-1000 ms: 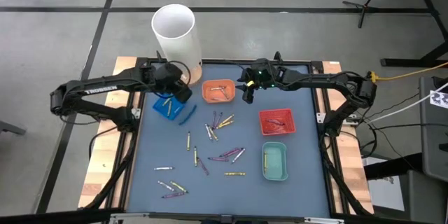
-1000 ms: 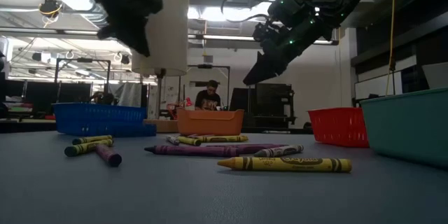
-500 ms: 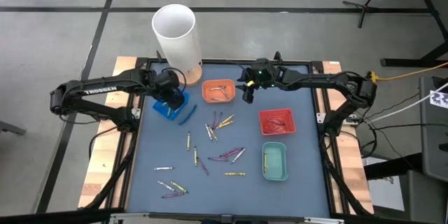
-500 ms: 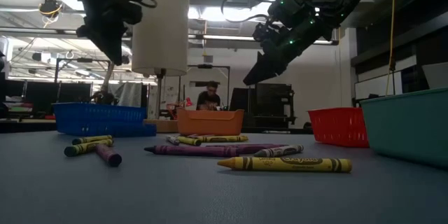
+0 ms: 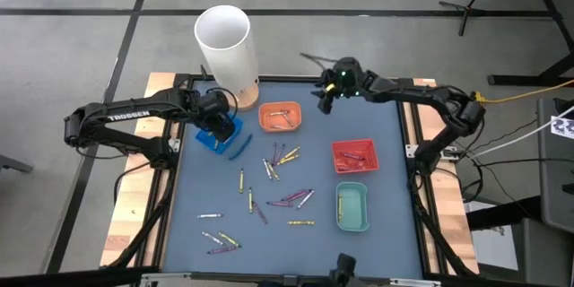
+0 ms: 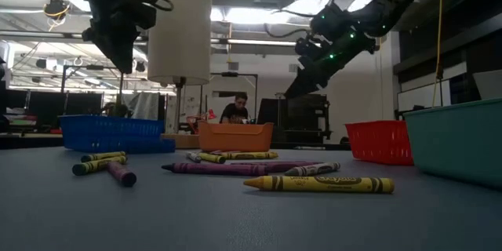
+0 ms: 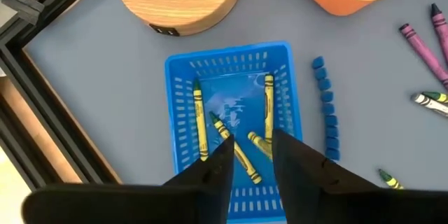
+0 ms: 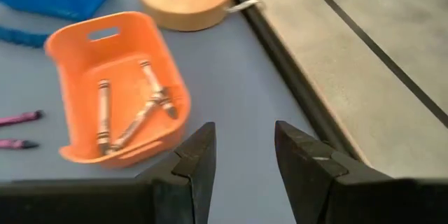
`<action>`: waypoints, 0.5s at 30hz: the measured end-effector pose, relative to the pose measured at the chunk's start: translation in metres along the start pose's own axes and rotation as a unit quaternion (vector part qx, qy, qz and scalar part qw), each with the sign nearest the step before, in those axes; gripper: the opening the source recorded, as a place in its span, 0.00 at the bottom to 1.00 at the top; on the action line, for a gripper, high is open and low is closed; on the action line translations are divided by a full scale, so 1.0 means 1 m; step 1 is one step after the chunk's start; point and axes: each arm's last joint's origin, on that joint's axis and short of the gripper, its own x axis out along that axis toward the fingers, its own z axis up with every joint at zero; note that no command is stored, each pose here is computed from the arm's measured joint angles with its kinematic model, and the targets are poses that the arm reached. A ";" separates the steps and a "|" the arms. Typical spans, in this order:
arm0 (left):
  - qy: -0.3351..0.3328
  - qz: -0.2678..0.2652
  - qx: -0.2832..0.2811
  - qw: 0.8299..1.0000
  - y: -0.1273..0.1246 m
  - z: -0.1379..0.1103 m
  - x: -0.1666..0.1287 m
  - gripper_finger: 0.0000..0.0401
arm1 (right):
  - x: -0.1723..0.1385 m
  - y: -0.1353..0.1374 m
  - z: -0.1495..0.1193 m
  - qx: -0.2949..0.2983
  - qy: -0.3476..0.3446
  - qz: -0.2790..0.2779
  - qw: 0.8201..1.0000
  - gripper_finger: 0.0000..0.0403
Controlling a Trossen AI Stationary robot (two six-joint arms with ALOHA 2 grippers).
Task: Sort crayons
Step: Put the gray crayon into the orange bin
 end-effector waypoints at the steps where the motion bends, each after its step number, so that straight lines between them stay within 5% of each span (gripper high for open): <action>1: -0.002 -0.001 -0.001 1.000 0.000 0.000 0.000 0.21 | -0.002 -0.007 -0.001 0.006 -0.003 -0.003 1.000 0.36; 15: -0.003 -0.002 -0.001 1.000 0.000 0.001 0.000 0.21 | 0.017 -0.057 -0.035 0.058 0.030 -0.065 0.996 0.36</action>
